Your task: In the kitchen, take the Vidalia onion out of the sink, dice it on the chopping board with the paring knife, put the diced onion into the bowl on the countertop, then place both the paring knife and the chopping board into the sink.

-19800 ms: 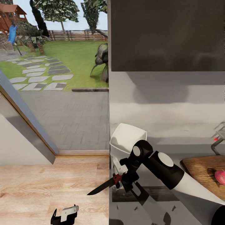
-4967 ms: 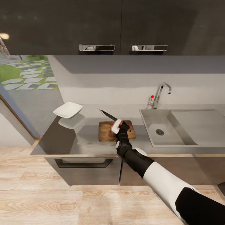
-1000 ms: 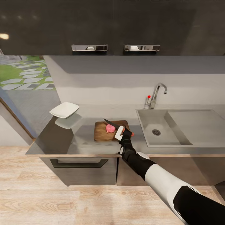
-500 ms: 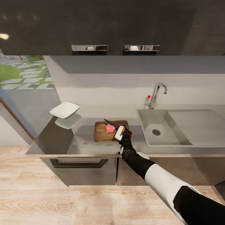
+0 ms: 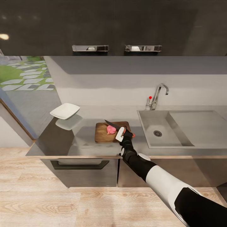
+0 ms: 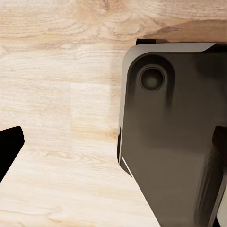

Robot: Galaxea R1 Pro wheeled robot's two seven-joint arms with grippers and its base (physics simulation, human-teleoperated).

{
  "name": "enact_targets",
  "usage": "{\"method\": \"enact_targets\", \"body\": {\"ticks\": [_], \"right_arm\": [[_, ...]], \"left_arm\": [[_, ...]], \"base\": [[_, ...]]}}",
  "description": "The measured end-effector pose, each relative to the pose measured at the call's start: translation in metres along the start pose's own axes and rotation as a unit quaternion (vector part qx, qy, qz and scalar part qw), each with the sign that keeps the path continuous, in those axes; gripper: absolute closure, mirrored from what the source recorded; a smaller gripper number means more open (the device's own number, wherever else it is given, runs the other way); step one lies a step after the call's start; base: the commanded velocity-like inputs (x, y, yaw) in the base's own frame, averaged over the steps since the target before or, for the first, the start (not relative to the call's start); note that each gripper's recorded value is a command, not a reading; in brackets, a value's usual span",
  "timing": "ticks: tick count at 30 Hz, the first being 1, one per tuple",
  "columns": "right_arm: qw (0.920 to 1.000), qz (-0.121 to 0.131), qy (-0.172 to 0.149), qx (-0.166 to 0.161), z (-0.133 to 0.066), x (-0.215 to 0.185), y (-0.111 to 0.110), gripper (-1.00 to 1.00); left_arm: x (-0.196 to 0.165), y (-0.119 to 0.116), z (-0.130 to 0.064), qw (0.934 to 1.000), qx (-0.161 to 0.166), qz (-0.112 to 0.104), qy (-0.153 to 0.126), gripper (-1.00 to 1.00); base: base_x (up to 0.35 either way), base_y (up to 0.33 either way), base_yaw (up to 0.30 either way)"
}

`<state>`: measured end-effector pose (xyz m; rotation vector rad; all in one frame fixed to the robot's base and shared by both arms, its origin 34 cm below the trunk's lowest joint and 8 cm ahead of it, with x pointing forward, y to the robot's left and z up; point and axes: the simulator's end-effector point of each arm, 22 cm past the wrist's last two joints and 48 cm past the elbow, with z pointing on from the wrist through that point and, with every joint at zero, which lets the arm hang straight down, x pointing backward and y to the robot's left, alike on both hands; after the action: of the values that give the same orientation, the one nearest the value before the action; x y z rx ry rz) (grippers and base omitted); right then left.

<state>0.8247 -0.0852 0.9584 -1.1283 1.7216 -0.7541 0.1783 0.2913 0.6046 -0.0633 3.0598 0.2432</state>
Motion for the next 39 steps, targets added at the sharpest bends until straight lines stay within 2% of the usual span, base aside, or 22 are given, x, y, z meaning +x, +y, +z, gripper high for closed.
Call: {"method": "enact_targets", "body": {"ticks": [11, 12, 13, 28, 31, 33, 35, 36, 37, 38, 39], "right_arm": [[1.0000, 0.000, 0.000, 0.000, 0.000, 0.000, 0.000, 1.00], [0.9999, 0.010, 0.002, -0.006, 0.001, 0.002, 0.003, 1.00], [0.9999, 0.009, 0.005, -0.012, 0.002, 0.007, 0.009, 1.00], [0.9999, 0.009, 0.005, -0.011, 0.002, 0.007, 0.008, 1.00], [0.9997, 0.018, -0.011, -0.008, 0.002, 0.000, 0.005, 1.00], [0.9991, 0.038, -0.017, -0.003, 0.004, -0.001, -0.003, 1.00], [0.9955, 0.095, 0.001, 0.008, 0.011, 0.015, -0.023, 1.00], [0.9894, 0.143, 0.013, 0.020, 0.015, 0.027, -0.043, 1.00], [0.9830, 0.180, 0.021, 0.030, 0.018, 0.039, -0.057, 1.00], [0.9732, 0.223, 0.035, 0.042, 0.022, 0.060, -0.075, 1.00], [0.9667, 0.248, 0.045, 0.046, 0.025, 0.077, -0.083, 1.00]], "left_arm": [[0.000, 0.000, 0.000, 1.0000, 0.000, 0.000, 0.000, -1.00], [0.001, 0.000, 0.000, 1.0000, 0.000, 0.000, 0.001, -1.00], [0.001, 0.000, 0.000, 1.0000, 0.000, 0.000, 0.001, -1.00], [0.001, 0.000, 0.000, 1.0000, 0.000, 0.000, 0.001, -1.00], [0.001, 0.000, 0.000, 1.0000, 0.000, 0.000, 0.001, -1.00], [0.001, 0.000, 0.000, 1.0000, -0.001, 0.000, 0.001, -1.00], [0.001, 0.000, 0.000, 1.0000, -0.001, 0.000, 0.001, -1.00], [0.001, 0.000, 0.000, 1.0000, -0.001, 0.000, 0.001, -1.00], [0.001, 0.000, 0.000, 1.0000, -0.001, 0.000, 0.001, -1.00], [0.001, 0.000, 0.000, 1.0000, 0.000, 0.000, 0.002, -1.00], [0.001, 0.000, 0.000, 1.0000, 0.000, 0.000, 0.002, -1.00]], "base": [[0.000, 0.000, 0.000], [0.000, 0.000, 0.000], [0.000, 0.000, 0.000], [0.000, 0.000, 0.000], [0.000, 0.000, 0.000], [0.000, 0.000, 0.000], [0.000, 0.000, 0.000], [0.000, 0.000, 0.000], [0.000, 0.000, 0.000], [0.000, 0.000, 0.000], [0.000, 0.000, 0.000]]}}
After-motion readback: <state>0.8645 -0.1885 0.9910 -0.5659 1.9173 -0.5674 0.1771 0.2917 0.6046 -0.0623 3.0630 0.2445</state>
